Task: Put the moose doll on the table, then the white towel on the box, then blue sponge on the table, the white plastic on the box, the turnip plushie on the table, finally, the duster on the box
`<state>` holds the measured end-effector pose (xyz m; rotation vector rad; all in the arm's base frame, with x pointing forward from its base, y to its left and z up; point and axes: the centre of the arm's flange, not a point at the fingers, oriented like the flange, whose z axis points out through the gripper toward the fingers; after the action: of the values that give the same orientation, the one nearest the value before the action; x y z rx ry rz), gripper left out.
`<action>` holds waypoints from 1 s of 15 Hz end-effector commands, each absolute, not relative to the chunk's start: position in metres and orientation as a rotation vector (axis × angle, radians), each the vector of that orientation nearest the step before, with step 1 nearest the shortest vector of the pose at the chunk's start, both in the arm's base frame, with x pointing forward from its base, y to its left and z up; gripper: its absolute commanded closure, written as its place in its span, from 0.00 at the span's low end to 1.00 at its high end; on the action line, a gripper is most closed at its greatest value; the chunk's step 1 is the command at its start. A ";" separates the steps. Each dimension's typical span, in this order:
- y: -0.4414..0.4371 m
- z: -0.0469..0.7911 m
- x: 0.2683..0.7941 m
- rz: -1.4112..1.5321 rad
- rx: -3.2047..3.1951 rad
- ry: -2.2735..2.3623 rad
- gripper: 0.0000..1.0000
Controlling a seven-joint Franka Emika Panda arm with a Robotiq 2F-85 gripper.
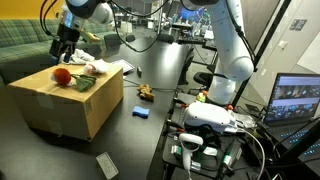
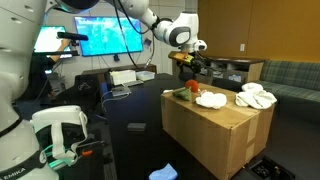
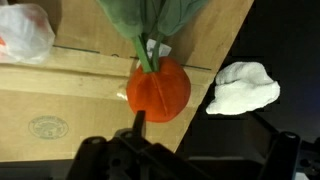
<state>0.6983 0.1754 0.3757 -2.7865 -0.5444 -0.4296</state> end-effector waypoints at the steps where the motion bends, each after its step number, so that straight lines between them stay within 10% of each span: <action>1: 0.185 0.363 0.696 -0.541 -2.749 -0.608 0.00; 15: 0.194 0.315 0.698 -0.532 -2.741 -0.742 0.00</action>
<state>0.6993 0.1906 0.3221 -2.7497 -0.6944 -0.5069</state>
